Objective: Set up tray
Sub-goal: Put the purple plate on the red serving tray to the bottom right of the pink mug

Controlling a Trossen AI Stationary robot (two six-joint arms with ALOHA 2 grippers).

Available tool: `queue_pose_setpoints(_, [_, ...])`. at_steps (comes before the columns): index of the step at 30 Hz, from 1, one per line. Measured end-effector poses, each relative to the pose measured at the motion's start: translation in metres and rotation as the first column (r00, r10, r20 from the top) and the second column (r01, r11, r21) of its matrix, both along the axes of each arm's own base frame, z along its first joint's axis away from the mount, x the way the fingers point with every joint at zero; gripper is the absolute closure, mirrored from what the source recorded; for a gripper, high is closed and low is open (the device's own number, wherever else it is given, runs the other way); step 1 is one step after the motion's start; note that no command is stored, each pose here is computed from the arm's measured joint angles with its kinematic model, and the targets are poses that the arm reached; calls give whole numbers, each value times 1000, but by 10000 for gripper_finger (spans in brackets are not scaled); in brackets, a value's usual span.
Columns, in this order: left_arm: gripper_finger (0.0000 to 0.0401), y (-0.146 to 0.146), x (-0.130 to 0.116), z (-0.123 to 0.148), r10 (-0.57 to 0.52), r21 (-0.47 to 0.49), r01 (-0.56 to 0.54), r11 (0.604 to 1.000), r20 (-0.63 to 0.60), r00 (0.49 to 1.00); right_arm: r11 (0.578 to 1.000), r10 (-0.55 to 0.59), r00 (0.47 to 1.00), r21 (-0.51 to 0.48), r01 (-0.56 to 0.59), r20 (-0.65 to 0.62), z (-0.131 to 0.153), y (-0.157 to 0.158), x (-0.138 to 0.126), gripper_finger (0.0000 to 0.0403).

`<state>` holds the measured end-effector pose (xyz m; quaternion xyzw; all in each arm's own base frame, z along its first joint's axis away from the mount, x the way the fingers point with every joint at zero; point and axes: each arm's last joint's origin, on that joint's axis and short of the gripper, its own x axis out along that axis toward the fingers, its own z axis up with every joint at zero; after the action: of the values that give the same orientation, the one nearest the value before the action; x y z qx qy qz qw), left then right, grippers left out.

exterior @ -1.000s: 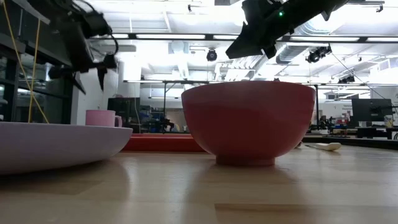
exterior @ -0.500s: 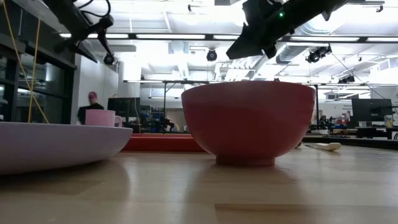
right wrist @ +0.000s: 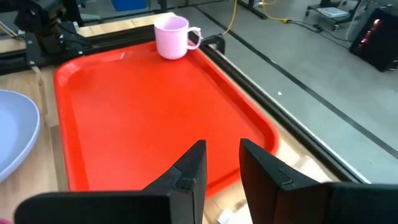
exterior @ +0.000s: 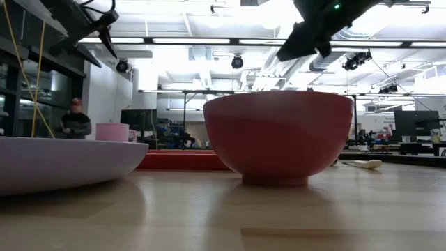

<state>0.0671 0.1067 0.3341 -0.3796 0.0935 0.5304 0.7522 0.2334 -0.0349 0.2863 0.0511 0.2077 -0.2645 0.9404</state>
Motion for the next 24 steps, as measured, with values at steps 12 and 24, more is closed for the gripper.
queue_pose_setpoints(12, [123,-13,-4,5,-98,28,96,995,62,993,1000,-19,999,-9,19,31,26,3,-50,329])
queue_pose_setpoints(24, [123,-31,-13,14,-195,97,182,979,149,969,999,-41,998,32,39,40,32,6,-81,329])
